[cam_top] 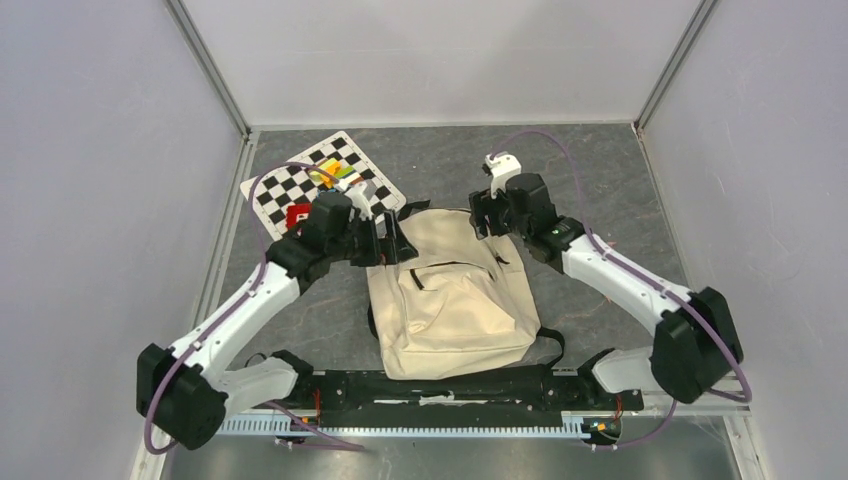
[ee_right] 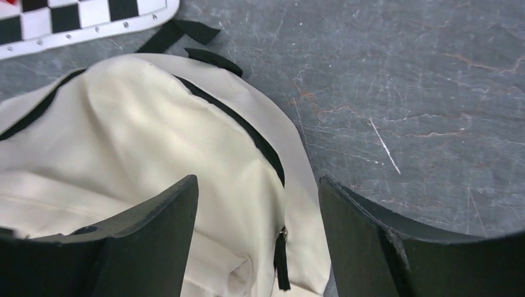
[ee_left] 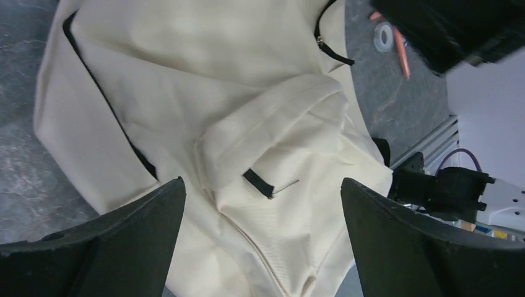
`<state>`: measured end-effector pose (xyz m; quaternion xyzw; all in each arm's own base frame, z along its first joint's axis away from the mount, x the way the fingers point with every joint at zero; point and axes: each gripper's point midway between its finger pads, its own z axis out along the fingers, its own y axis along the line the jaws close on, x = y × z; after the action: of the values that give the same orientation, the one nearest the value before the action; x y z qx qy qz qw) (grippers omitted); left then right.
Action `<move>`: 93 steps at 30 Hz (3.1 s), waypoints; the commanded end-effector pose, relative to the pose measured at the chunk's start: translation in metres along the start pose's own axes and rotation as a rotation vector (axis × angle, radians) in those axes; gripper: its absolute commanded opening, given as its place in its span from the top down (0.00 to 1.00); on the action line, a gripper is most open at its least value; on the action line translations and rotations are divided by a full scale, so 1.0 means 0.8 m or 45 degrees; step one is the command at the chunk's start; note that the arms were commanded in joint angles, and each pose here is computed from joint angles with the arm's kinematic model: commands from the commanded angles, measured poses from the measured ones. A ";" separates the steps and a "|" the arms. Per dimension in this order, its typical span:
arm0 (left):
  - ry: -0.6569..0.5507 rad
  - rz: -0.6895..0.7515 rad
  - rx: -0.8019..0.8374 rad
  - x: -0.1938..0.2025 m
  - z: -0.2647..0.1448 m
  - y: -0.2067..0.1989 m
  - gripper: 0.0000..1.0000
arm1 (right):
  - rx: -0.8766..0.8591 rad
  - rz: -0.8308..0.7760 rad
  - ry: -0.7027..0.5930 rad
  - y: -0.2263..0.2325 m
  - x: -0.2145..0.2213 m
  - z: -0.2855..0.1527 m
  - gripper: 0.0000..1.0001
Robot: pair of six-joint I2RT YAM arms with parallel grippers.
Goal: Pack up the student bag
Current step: Unzip the student bag at the center of the board.
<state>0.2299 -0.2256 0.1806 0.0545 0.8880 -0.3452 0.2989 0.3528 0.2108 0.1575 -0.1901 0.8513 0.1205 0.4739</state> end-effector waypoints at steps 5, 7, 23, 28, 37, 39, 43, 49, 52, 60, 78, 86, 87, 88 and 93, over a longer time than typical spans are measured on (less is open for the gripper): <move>0.179 0.075 0.148 -0.018 0.042 0.016 0.21 | -0.132 0.163 -0.110 0.027 -0.033 -0.063 0.24; 0.223 0.047 0.143 -0.013 0.052 0.025 0.31 | -0.205 0.183 -0.131 0.043 -0.034 -0.073 0.23; 0.214 0.019 0.032 0.006 0.053 0.067 0.52 | -0.302 0.011 -0.121 0.156 -0.024 -0.083 0.23; 0.231 0.000 0.060 0.012 0.057 0.069 0.52 | -0.294 -0.074 -0.091 0.189 -0.014 -0.073 0.26; 0.237 -0.028 0.130 0.017 0.063 0.062 0.81 | -0.248 -0.226 -0.017 0.236 0.014 -0.042 0.32; 0.234 -0.028 0.139 0.016 0.063 0.061 0.87 | -0.212 -0.268 0.010 0.239 0.027 -0.031 0.34; 0.225 -0.023 0.139 0.013 0.062 0.062 0.98 | -0.156 -0.315 0.068 0.239 0.043 -0.015 0.40; 0.207 -0.022 0.141 0.010 0.060 0.062 0.98 | -0.112 -0.345 0.102 0.234 0.063 -0.004 0.49; 0.203 -0.024 0.143 0.009 0.060 0.062 0.98 | -0.074 -0.366 0.115 0.228 0.072 0.003 0.58; 0.183 -0.033 0.131 0.003 0.057 0.067 0.98 | -0.039 -0.379 0.125 0.219 0.079 0.000 0.83; 0.114 -0.051 0.060 -0.013 0.047 0.088 0.98 | 0.166 -0.394 0.122 0.154 0.075 -0.045 1.00; 0.094 -0.035 -0.009 -0.015 0.041 0.099 0.98 | 0.225 -0.346 0.146 0.109 0.073 -0.052 1.00; 0.092 -0.033 -0.021 -0.015 0.040 0.101 0.98 | 0.225 -0.330 0.151 0.102 0.073 -0.053 1.00; 0.091 -0.030 -0.031 -0.015 0.040 0.103 0.98 | 0.226 -0.310 0.155 0.094 0.074 -0.055 1.00; 0.087 -0.025 -0.085 -0.016 0.037 0.112 0.98 | 0.216 -0.229 0.218 0.058 0.098 -0.058 1.00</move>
<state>0.2639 -0.1974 0.1148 0.0476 0.9048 -0.3652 0.2140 0.2592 0.2486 0.1212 -0.2529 0.8638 -0.0042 0.4357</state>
